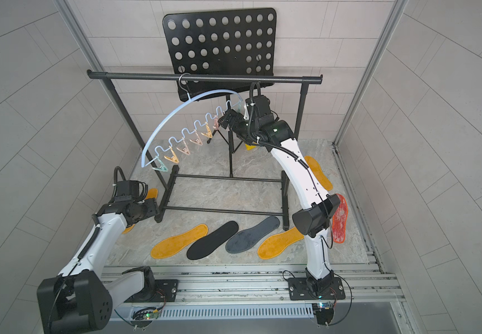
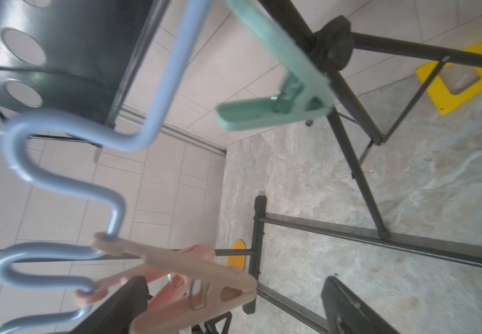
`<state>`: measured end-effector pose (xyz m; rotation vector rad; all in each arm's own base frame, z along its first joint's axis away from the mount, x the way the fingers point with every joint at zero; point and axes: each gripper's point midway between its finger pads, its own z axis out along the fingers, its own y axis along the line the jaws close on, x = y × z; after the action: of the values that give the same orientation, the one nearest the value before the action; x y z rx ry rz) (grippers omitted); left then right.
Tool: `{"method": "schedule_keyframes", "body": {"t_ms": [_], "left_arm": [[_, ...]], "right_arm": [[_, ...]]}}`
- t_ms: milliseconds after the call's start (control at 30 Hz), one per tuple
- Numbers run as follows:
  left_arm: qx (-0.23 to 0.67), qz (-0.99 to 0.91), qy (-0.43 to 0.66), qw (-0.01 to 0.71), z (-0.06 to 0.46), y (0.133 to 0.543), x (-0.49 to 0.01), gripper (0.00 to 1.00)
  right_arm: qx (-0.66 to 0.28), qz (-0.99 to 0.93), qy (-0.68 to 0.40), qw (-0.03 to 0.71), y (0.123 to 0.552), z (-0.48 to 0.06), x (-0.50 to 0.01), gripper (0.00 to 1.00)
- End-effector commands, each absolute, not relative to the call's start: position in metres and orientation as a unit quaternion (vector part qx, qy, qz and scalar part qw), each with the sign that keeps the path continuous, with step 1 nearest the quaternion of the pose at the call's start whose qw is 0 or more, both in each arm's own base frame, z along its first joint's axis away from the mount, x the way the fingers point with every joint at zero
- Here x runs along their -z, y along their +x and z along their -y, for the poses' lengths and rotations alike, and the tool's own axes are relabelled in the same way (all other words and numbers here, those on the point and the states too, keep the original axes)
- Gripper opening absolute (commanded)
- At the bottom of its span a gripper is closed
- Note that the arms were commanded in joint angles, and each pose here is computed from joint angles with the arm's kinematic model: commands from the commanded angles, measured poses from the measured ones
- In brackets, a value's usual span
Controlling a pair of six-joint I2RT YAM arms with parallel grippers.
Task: Take the shoe insoles off the hanger
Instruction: Adjust the hanger on the clothesline.
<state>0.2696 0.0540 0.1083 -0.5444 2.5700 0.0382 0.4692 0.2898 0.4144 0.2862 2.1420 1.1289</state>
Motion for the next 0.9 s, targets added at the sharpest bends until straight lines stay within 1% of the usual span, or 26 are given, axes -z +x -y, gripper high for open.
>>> {"method": "schedule_keyframes", "body": {"t_ms": [0, 200, 300, 400, 467, 667, 800, 867], "left_arm": [[-0.019, -0.944, -0.208, 0.255, -0.054, 0.267, -0.107, 0.72], [-0.022, -0.944, -0.206, 0.255, -0.055, 0.267, -0.108, 0.72], [-0.022, -0.944, -0.205, 0.256, -0.054, 0.268, -0.108, 0.72], [-0.02, -0.944, -0.204, 0.26, -0.054, 0.269, -0.112, 0.72], [-0.018, -0.942, -0.202, 0.266, -0.053, 0.27, -0.115, 0.72], [-0.018, -0.936, -0.198, 0.291, -0.051, 0.273, -0.125, 0.72], [-0.012, -0.932, -0.185, 0.313, -0.045, 0.281, -0.129, 0.74], [-0.007, -0.928, -0.166, 0.333, -0.039, 0.286, -0.133, 0.76]], "right_arm": [[-0.481, -0.795, 0.113, 0.351, 0.477, -0.299, -0.436, 0.97], [-0.472, -0.798, 0.093, 0.364, 0.472, -0.297, -0.44, 0.96], [-0.423, -0.825, 0.055, 0.371, 0.459, -0.287, -0.427, 0.94], [-0.353, -0.855, 0.009, 0.379, 0.44, -0.268, -0.404, 0.92], [-0.314, -0.87, -0.014, 0.38, 0.422, -0.254, -0.383, 0.91], [-0.224, -0.877, -0.088, 0.415, 0.353, -0.204, -0.319, 0.88], [-0.131, -0.888, -0.11, 0.427, 0.299, -0.148, -0.261, 0.87], [-0.088, -0.883, -0.101, 0.451, 0.277, -0.118, -0.246, 0.88]]}}
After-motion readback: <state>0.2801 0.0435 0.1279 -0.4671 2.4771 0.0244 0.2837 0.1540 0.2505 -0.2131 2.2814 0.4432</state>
